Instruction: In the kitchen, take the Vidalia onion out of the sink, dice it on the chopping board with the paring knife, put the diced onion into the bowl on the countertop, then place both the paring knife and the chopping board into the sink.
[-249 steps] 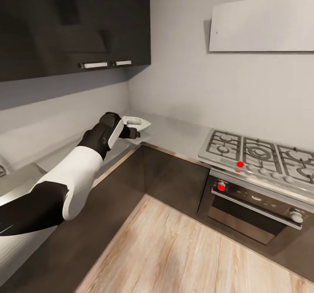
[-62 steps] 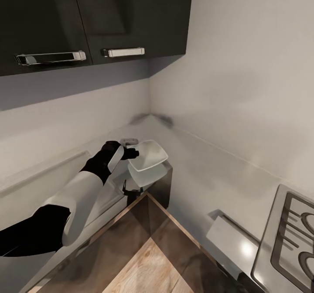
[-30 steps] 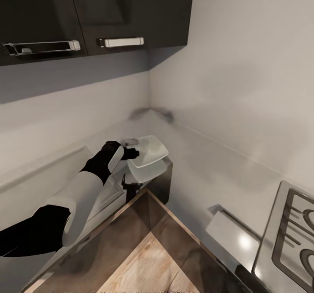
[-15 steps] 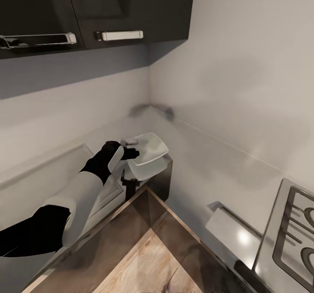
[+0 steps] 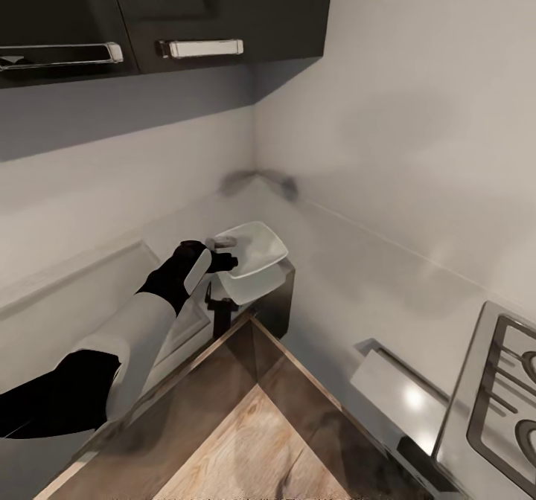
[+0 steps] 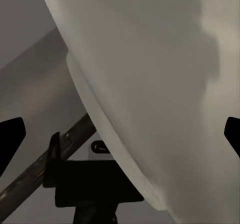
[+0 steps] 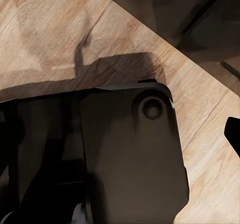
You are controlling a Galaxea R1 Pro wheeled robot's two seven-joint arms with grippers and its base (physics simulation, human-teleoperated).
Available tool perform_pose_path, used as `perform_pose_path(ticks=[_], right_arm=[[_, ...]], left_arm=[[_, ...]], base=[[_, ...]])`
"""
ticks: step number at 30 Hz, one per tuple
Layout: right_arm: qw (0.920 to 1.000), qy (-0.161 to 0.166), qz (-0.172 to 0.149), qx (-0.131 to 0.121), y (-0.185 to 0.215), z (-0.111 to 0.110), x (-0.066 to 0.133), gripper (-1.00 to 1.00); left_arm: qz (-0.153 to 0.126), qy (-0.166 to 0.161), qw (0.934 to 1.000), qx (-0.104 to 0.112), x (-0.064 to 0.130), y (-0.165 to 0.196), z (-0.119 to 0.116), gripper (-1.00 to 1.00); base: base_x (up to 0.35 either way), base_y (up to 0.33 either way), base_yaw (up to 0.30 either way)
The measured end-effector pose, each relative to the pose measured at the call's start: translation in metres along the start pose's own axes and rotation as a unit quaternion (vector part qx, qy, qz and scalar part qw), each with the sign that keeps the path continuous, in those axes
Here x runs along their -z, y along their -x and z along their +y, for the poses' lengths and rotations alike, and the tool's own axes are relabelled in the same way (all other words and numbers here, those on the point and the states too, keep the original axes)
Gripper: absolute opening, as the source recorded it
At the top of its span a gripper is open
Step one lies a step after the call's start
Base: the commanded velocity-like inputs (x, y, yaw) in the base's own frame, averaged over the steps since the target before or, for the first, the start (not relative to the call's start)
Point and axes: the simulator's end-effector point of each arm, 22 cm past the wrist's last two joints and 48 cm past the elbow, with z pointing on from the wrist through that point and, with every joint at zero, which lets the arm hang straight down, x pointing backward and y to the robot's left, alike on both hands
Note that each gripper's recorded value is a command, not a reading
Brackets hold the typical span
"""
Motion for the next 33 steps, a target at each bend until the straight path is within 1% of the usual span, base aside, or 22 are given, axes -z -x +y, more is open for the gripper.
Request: perform_pose_path(ticks=[18,19,22,26,33], right_arm=[[0.9999,-0.003,0.013,0.001,-0.009,-0.002,0.002,1.0],[0.9999,-0.003,0.014,0.001,-0.01,-0.002,0.002,1.0],[0.9999,-0.003,0.014,0.0,-0.01,-0.002,0.002,1.0],[0.9999,-0.003,0.014,0.0,-0.01,-0.002,0.002,1.0],[0.9999,-0.004,0.014,0.001,-0.01,-0.003,0.002,1.0]], left_arm=[[0.013,0.002,0.9999,0.002,-0.015,-0.013,0.003,1.0],[0.011,0.002,0.9999,0.002,-0.014,-0.012,0.002,-1.0],[0.008,0.002,1.0,0.002,-0.013,-0.01,0.002,-1.0],[0.008,-0.002,0.9999,0.007,-0.013,-0.009,0.001,-1.0],[0.006,0.0,0.9999,0.011,-0.013,-0.008,0.007,-1.0]], base=[[0.0,0.0,0.0],[0.0,0.0,0.0],[0.0,0.0,0.0],[0.0,0.0,0.0],[0.0,0.0,0.0]])
